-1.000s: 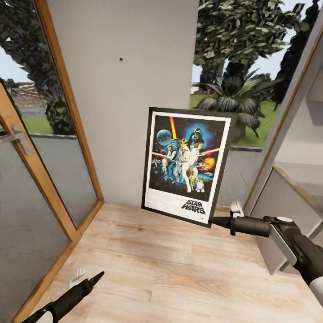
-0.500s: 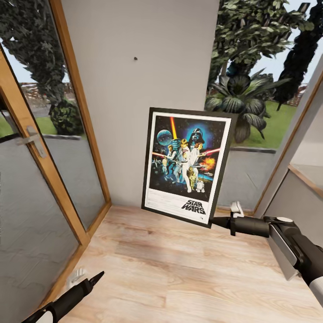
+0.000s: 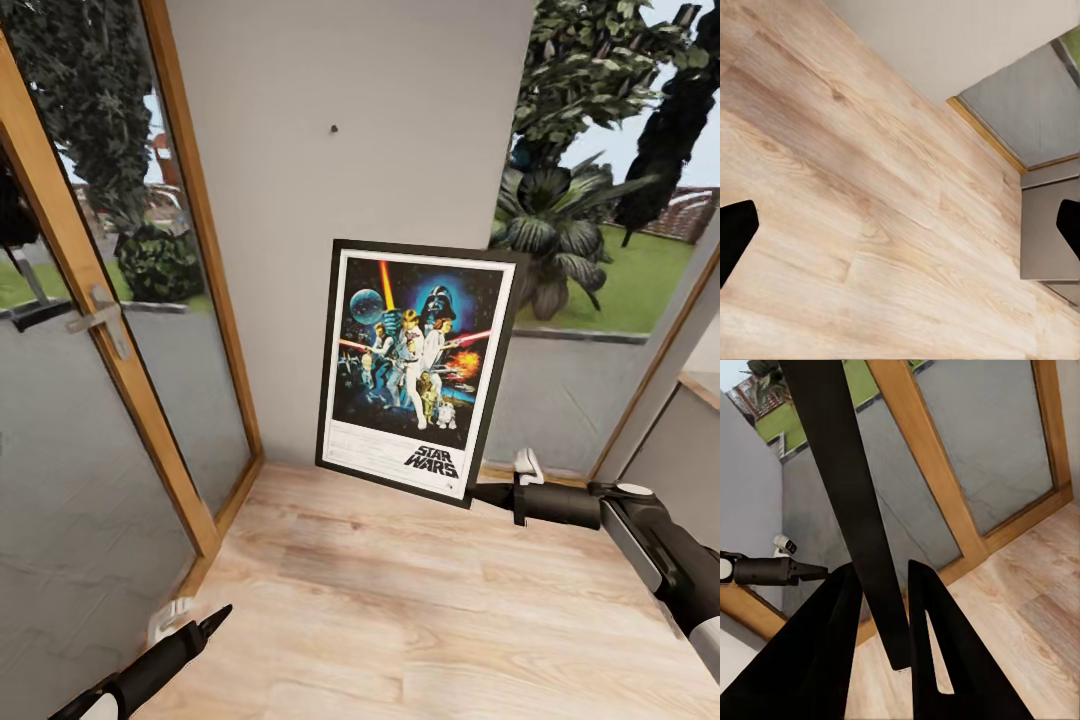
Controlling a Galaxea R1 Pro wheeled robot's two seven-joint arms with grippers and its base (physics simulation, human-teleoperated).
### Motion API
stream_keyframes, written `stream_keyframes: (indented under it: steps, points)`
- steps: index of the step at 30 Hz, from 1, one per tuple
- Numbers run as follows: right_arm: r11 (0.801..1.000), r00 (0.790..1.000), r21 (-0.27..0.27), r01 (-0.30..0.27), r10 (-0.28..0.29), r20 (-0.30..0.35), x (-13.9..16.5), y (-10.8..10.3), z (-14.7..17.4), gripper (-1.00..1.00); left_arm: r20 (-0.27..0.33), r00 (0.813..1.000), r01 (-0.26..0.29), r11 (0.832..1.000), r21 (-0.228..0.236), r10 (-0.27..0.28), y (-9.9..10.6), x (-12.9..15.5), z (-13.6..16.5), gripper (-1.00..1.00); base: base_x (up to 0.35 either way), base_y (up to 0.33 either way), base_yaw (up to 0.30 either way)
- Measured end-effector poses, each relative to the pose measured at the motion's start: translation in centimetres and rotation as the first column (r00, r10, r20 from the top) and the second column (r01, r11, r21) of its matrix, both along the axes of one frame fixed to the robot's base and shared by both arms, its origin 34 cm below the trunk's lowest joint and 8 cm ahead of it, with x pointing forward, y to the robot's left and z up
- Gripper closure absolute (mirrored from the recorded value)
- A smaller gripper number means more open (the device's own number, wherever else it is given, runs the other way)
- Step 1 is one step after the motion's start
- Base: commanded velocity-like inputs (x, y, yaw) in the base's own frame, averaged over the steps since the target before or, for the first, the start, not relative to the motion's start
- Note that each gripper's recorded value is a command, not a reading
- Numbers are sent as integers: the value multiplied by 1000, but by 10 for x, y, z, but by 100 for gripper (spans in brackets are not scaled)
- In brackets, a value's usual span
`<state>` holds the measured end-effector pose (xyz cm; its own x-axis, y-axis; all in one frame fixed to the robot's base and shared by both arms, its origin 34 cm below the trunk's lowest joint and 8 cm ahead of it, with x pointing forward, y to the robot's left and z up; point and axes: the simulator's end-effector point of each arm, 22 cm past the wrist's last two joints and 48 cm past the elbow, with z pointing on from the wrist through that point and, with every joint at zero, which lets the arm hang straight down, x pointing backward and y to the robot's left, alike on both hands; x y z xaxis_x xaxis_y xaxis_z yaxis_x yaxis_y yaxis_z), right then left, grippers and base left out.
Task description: Pick up the poster from the kitchen countertop and hang it on one of the wall nails in the kitchen.
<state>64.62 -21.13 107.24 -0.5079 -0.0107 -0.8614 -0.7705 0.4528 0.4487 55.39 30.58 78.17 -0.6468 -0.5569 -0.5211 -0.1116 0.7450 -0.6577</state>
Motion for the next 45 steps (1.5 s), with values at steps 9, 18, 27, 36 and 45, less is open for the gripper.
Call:
stream_keyframes:
  steps: [9, 18, 27, 36, 45]
  points:
    - [1000, 1000, 0, 0, 0, 2, 0, 0, 1, 100, 3, 1000, 0, 1000, 1, 0, 0, 1, 1, -100, 123, 183, -190]
    - [1000, 1000, 0, 0, 0, 4, 0, 0, 2, 100, 5, 1000, 1, 1000, 2, -1, 0, 1, 2, -100, 8, 12, -182]
    - [1000, 1000, 0, 0, 0, 5, -1, 0, 3, 100, 6, 1000, 0, 1000, 2, 0, 0, 1, 2, -100, 219, 1, -13]
    - [1000, 1000, 0, 0, 0, 5, -1, 0, 3, 100, 6, 1000, 0, 1000, 2, 0, 0, 1, 2, -100, 329, 0, 0]
    - [1000, 1000, -1, 1, -1, 4, 0, 0, 2, 100, 6, 1000, -1, 1000, 3, 1, 1, 1, 2, -100, 333, 0, 0]
